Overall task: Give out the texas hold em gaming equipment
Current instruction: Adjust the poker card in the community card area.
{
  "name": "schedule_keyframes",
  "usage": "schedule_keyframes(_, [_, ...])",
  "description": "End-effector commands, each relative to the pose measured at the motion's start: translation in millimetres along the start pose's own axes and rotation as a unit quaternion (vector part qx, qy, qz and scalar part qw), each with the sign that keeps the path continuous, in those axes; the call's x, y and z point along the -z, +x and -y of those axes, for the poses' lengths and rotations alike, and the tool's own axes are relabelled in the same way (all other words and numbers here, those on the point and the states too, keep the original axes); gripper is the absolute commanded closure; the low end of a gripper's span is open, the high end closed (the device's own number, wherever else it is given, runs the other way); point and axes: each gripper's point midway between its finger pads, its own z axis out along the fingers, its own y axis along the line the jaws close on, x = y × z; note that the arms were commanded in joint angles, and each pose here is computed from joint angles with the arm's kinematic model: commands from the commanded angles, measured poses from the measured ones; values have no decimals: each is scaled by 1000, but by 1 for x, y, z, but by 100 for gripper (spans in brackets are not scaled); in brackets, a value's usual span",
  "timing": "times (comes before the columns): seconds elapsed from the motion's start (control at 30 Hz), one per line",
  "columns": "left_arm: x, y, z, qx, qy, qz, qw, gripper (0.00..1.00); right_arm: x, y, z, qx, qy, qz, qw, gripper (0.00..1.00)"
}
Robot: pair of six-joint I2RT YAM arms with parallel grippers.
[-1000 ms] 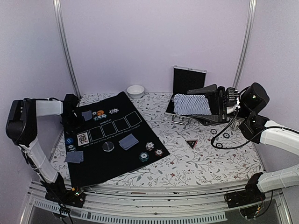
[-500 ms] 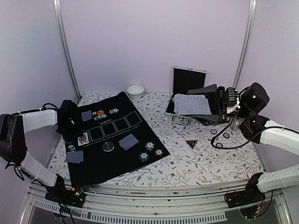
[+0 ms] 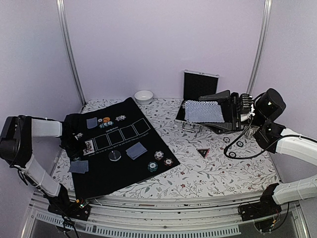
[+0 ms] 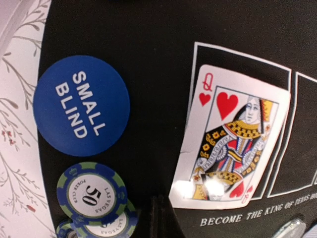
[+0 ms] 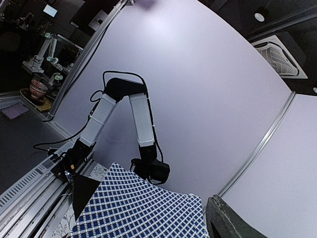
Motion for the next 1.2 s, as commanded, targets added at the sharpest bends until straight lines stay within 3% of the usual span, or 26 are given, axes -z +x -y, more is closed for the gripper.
schedule_keyframes(0.0, [-6,1,3,6,19,-7,1000,100,3,-4,3,11,12,0,1000,37])
schedule_keyframes(0.23, [-12,1,-7,4,-7,-2,1000,100,3,-3,3,8,11,-1,1000,37])
schedule_keyframes(0.4, [-20,11,0,8,14,-23,1000,100,2,-4,4,9,11,-1,1000,37])
schedule_keyframes(0.93, [-4,-3,19,16,61,-2,998,100,2,-4,4,8,9,0,1000,36])
schedule_keyframes(1.17, [2,-12,6,4,24,20,999,100,2,-6,4,9,9,2,1000,36])
